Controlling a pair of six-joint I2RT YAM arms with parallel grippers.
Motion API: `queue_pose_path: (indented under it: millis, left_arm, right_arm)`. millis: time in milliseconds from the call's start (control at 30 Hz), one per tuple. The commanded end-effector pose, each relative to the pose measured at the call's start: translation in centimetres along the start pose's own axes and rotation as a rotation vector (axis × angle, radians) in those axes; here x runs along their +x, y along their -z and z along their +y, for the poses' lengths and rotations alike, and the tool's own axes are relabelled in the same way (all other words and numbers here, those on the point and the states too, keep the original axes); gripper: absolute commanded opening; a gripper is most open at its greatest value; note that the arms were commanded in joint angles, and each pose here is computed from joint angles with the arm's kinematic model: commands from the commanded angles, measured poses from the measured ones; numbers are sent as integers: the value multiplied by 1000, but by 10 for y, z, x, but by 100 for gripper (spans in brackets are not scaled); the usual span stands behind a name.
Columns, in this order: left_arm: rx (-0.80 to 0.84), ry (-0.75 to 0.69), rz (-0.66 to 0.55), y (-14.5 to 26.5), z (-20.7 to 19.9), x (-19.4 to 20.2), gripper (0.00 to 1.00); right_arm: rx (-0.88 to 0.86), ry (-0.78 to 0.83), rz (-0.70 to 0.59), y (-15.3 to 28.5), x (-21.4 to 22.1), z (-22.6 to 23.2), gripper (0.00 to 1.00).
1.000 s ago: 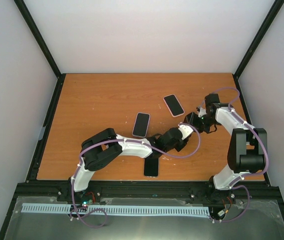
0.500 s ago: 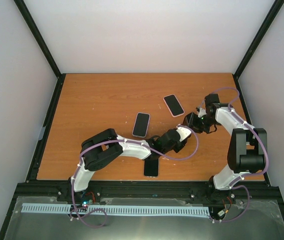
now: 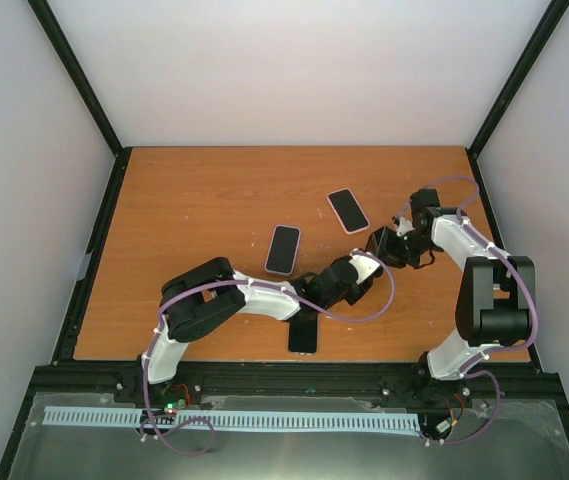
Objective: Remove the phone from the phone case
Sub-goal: Remove the phone case from the phone.
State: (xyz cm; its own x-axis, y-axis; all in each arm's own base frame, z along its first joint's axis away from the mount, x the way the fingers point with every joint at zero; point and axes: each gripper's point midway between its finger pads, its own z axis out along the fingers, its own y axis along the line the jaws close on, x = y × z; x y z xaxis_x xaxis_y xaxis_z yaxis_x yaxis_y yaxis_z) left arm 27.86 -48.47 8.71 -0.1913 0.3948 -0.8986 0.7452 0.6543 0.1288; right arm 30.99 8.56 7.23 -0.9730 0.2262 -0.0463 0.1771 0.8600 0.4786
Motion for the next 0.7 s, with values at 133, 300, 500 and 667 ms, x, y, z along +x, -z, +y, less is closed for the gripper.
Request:
queue_pose_path:
  millis: [133, 300, 500, 667]
  left_arm:
    - [-79, 52, -95, -6, 13, -48, 51]
    - [-87, -15, -68, -21, 9, -39, 47]
    - [-114, -77, -54, -16, 15, -22, 47]
    - [-135, -110, -57, -3, 22, -10, 55]
  right_arm:
    - [-55, 14, 10, 5, 6, 11, 3]
    - [-54, 12, 6, 6, 5, 11, 3]
    - [-63, 7, 7, 8, 6, 11, 3]
    - [-82, -14, 12, 8, 4, 9, 3]
